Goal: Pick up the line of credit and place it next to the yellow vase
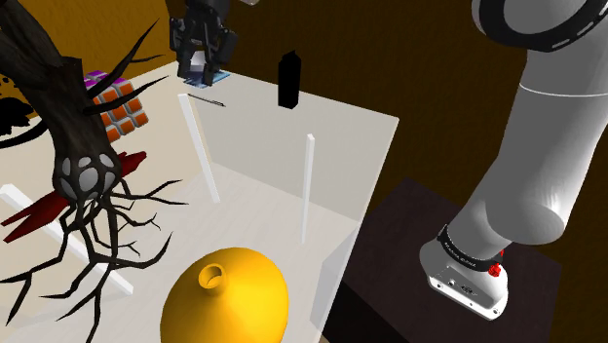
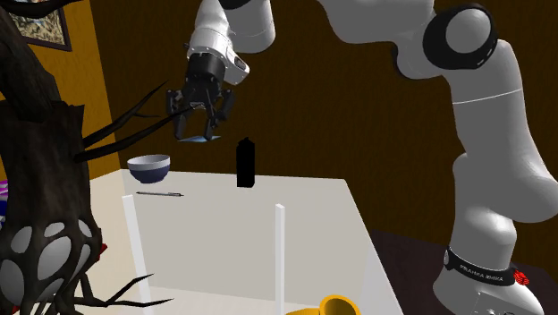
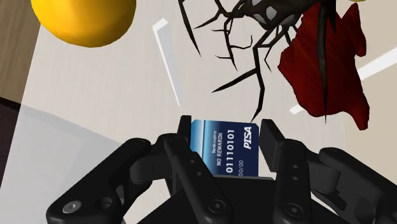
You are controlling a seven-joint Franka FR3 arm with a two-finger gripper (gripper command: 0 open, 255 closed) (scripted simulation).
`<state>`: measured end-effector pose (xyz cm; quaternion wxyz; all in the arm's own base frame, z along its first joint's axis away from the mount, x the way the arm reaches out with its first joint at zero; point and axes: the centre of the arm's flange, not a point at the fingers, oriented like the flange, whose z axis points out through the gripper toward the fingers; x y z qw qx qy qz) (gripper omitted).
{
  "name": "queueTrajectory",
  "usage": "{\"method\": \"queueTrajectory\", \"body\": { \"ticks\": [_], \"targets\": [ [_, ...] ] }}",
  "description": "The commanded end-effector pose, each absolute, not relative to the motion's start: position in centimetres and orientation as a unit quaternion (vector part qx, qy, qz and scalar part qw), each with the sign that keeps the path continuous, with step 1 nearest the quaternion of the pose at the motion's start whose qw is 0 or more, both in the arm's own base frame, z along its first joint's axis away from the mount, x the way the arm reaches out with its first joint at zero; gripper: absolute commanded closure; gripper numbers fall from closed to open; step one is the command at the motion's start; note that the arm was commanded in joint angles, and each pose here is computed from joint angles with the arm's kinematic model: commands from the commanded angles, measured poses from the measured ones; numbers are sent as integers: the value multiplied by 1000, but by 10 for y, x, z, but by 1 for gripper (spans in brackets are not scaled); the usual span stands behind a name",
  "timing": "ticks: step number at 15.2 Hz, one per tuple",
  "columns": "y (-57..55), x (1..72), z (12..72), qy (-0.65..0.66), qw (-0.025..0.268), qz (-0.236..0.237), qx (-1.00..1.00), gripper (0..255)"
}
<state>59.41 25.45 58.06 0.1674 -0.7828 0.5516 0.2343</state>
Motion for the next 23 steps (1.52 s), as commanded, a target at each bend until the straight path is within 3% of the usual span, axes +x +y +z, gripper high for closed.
{"method": "queueTrajectory", "body": {
  "ticks": [1, 11, 23],
  "targets": [
    [277, 578, 580, 552, 167, 234, -783, 255],
    [381, 508, 581, 552, 167, 234, -783, 255],
    [381, 508, 517, 552, 167, 234, -783, 255]
  ]
}}
